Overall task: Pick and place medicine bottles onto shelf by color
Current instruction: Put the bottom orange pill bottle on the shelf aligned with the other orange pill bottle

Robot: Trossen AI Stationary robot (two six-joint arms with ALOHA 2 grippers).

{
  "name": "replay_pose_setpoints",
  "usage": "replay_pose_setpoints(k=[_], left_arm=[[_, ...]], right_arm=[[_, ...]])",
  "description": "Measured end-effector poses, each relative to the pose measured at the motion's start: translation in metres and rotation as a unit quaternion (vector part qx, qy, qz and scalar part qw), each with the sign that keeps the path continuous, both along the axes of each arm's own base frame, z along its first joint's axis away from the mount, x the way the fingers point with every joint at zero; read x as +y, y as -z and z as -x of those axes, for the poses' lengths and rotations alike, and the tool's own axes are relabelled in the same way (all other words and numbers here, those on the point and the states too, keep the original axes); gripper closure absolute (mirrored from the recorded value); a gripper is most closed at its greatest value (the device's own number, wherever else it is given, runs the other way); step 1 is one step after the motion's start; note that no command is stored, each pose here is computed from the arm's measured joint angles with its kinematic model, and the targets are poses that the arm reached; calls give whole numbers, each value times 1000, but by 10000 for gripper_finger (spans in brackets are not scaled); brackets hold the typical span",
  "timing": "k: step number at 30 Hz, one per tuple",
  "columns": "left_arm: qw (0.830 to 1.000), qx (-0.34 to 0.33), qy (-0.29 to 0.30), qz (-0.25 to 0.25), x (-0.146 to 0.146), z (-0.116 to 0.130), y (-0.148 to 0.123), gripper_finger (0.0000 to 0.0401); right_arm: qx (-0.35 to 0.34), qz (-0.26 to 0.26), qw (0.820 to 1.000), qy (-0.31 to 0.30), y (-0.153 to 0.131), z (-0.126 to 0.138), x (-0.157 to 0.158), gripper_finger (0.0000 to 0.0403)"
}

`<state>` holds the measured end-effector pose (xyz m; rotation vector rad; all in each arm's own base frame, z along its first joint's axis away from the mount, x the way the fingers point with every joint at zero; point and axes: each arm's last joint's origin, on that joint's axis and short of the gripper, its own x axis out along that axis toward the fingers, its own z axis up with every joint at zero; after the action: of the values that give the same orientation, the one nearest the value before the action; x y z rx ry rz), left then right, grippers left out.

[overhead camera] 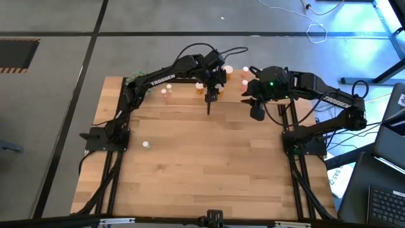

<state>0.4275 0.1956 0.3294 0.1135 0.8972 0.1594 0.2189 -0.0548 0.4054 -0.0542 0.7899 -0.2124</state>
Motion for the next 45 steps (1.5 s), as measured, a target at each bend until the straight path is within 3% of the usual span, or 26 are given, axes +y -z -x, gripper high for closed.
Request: replay_pose_setpoints(k=[7, 11, 19, 45], left_arm=[[1000, 8, -1, 0, 0, 1, 1, 196], [1000, 7, -11, -28, -1, -1, -1, 196], [996, 17, 43, -73, -13, -7, -1, 196], [996, 38, 30, -78, -10, -3, 0, 196]], right_arm=[[0, 0, 1000, 0, 0, 0, 0, 283], [0, 0, 1000, 0, 0, 0, 0, 283], [0, 0, 1000, 0, 0, 0, 0, 283], [0, 0, 1000, 0, 0, 0, 0, 283]])
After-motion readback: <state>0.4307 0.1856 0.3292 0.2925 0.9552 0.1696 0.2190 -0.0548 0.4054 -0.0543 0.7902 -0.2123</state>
